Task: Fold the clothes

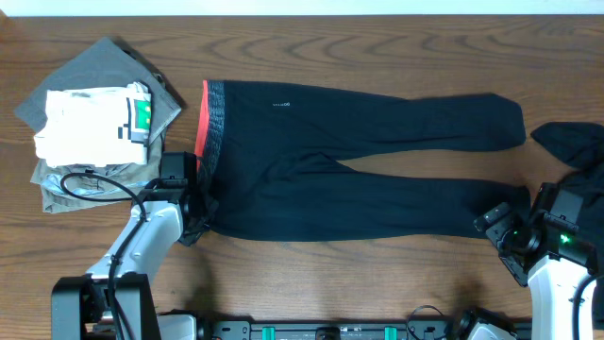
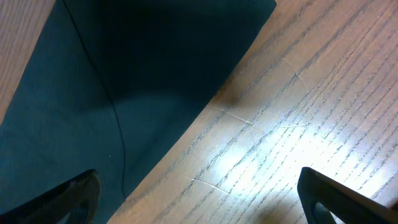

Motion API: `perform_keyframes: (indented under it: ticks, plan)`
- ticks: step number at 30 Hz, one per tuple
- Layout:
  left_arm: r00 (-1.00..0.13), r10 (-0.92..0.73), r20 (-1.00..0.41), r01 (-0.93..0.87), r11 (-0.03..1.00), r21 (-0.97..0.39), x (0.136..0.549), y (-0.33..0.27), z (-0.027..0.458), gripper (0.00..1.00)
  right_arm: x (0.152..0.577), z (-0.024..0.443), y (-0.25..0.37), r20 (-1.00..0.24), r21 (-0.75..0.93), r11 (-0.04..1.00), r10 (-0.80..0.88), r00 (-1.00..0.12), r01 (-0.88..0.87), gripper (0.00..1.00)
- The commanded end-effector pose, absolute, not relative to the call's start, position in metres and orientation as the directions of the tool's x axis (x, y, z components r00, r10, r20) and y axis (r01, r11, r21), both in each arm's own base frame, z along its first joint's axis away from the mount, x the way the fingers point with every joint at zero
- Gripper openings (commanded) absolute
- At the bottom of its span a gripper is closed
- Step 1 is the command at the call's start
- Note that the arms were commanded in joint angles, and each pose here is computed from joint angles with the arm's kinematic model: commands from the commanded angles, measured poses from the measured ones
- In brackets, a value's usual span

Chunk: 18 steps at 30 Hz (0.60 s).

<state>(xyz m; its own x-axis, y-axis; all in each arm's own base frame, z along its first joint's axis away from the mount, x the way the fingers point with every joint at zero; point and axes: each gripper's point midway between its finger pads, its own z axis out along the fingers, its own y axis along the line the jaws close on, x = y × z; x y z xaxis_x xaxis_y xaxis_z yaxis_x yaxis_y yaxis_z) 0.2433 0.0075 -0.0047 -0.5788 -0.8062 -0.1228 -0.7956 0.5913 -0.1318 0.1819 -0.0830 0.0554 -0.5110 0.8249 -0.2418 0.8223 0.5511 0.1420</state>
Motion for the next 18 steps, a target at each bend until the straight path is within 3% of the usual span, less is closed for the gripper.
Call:
perform_keyframes:
  ticks: [1, 18]
  plan:
    - [-0.629, -0.773, -0.088, -0.762, 0.635, -0.127, 0.237, 0.003, -0.008, 0.06, 0.179, 0.055, -0.087, -0.252, 0.131, 0.548, 0.824, -0.507, 0.826, 0.99]
    - [-0.639, -0.745, -0.194, -0.71, 0.667, -0.224, 0.246, 0.004, 0.035, 0.07, 0.171, 0.041, -0.11, -0.287, 0.045, 0.411, 0.879, -0.382, 0.911, 0.99]
